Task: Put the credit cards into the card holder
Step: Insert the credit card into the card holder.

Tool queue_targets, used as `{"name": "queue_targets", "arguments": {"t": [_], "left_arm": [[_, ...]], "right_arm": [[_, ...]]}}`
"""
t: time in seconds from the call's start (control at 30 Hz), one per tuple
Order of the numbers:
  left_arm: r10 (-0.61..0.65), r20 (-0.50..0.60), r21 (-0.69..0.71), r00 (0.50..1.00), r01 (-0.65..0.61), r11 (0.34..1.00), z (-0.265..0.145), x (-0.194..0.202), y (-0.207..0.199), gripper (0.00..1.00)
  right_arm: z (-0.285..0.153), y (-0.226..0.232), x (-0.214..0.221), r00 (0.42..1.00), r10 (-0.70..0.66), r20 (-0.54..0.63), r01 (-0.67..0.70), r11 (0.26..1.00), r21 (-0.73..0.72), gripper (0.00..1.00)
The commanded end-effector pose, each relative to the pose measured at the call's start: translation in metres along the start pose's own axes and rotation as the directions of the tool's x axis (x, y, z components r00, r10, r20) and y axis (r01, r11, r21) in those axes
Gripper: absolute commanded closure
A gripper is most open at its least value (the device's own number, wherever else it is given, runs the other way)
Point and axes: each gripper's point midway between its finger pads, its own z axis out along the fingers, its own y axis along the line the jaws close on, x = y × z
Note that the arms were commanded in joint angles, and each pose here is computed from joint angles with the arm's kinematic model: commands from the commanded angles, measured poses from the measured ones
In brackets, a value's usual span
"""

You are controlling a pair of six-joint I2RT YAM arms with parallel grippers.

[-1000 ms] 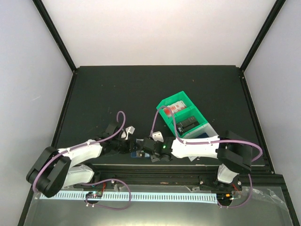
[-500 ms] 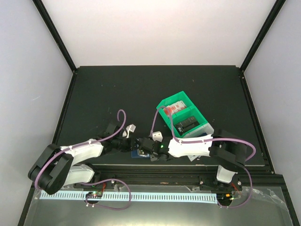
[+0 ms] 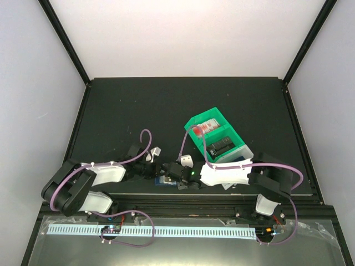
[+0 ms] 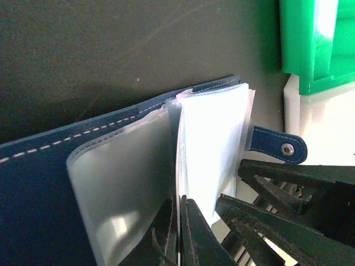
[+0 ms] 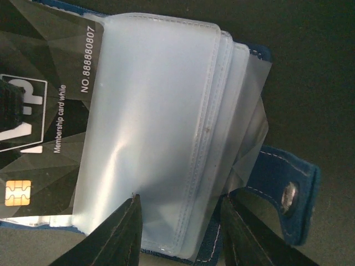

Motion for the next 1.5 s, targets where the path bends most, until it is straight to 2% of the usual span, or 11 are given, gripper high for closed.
{"name": "queue_targets", "arguments": {"t": [0.0,0.4,0.57,0.8,1.03,1.13,1.47], "left_arm": [[-0.023,-0.001,0.028,1.000,0.023,0.999,0.005,0.000,0.002,0.99],[-0.094,-0.022,0.047,0.995,0.095,0.994,0.007,0.008,0.006,0.98],[-0.084,-0.043,0.078,0.995,0.088,0.993,0.011,0.009,0.001,0.98],[-0.067,-0.062,0.119,0.996,0.074,0.990,0.012,0.011,-0.005,0.98],[-0.067,-0.071,0.147,0.995,0.077,0.986,0.013,0.010,-0.013,0.97],[-0.065,-0.074,0.152,0.995,0.075,0.986,0.014,0.008,-0.017,0.97],[-0.072,-0.085,0.157,0.994,0.085,0.984,0.024,0.011,-0.018,0.97]], "right_arm": [[0.007,-0.017,0.009,1.000,0.016,-0.024,-0.014,0.999,0.052,0.59],[-0.011,-0.027,-0.008,0.993,0.102,0.065,-0.106,0.992,0.070,0.55],[-0.019,-0.024,-0.015,0.980,0.171,0.101,-0.168,0.985,-0.045,0.49],[-0.012,-0.018,-0.012,0.974,0.227,0.030,-0.218,0.960,-0.178,0.49],[0.001,-0.013,0.000,0.975,0.219,-0.041,-0.223,0.956,-0.190,0.55],[0.002,-0.007,0.002,0.975,0.215,-0.049,-0.221,0.947,-0.232,0.57],[0.003,-0.008,0.003,0.972,0.224,-0.066,-0.234,0.941,-0.245,0.60]]}}
